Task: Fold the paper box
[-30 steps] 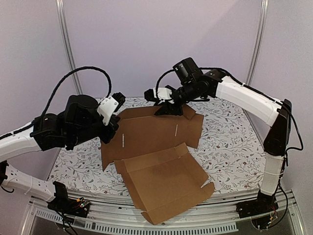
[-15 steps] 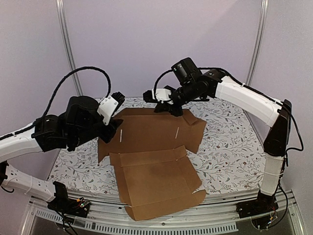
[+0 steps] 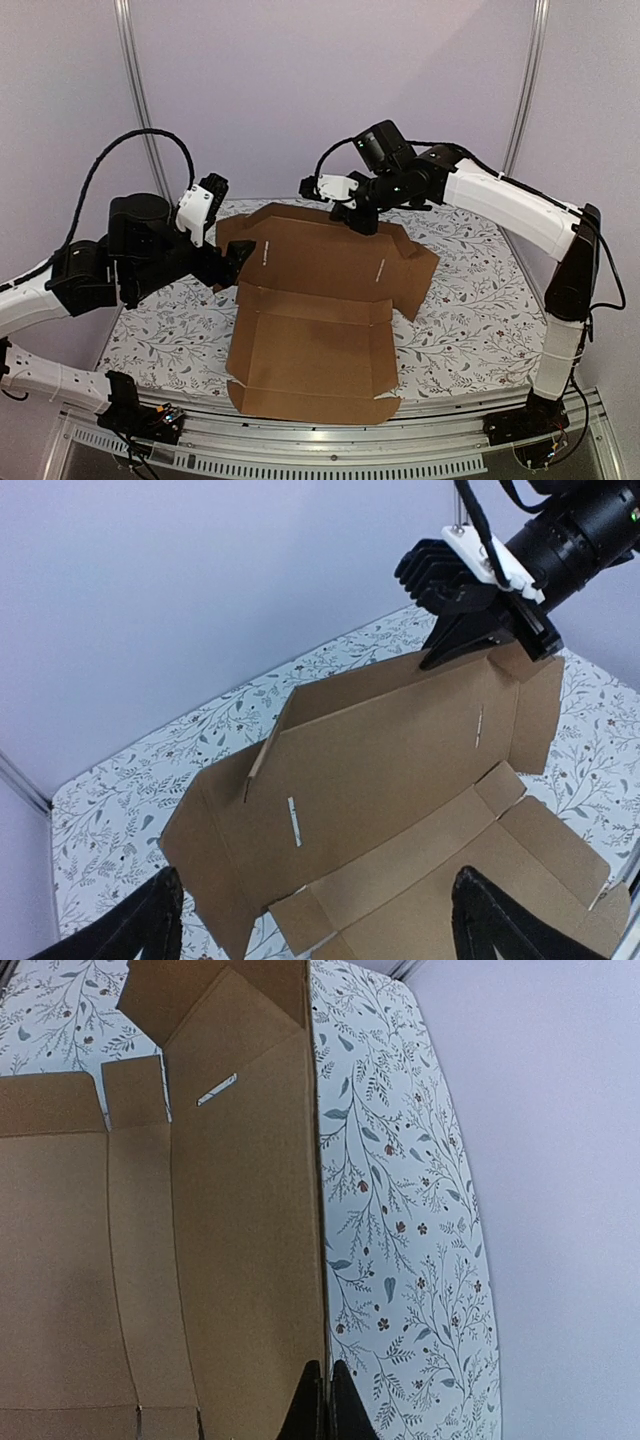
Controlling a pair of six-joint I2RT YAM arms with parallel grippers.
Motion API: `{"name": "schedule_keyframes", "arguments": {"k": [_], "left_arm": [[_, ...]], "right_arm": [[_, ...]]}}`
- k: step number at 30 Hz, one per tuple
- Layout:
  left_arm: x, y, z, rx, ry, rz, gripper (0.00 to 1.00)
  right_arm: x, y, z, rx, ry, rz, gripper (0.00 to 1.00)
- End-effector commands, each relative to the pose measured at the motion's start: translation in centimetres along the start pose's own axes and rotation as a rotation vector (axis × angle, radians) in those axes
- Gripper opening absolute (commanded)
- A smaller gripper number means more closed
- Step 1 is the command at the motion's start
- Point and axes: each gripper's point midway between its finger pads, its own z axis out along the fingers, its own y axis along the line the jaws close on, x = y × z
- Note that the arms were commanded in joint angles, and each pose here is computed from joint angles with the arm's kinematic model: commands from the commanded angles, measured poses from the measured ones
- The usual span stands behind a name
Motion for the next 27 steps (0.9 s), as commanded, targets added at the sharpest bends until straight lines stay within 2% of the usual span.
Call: {"name": "schedule_keyframes", "arguments": {"k": [1,3,4,7,10,15,16,27], "left_arm": [[-0.4,0.0,0.5,0.065,-0.031,-0.183,0.91],[-0.3,0.2,1.0,0.091,-0.025,-0.246,0.88],[-0.4,0.3,1.2,0.104,-0.026,-0.278,0.83],[-0.9,0.3,2.0,0.165,-0.028,-0.366,0.63],[-1.0,1.2,3.1,0.162,-0.013,-0.439,0.34],[-0.8,2.0,5.3,0.189,0.020,-0.554,0.02],[-0.6,2.1,5.8,0.184,0.033,-0.565,0.00],[1.7,3.3,9.2,0.150,0.131,-0.644,0.00]], "right_arm": [[0.2,-0.9,-1.3,0.121,0.018,0.074,0.00],[0.7,-0.5,-1.0,0.152,0.036,0.065,0.00],[0.7,-0.3,-1.1,0.167,0.038,0.060,0.00],[1.0,0.2,-0.9,0.202,0.040,0.051,0.00],[0.8,0.5,-1.3,0.223,0.035,0.047,0.00],[0.8,0.8,-1.6,0.244,0.038,0.061,0.00],[0.7,1.0,-1.6,0.246,0.035,0.060,0.00],[0.2,1.6,-1.9,0.270,0.024,0.061,0.00]]}}
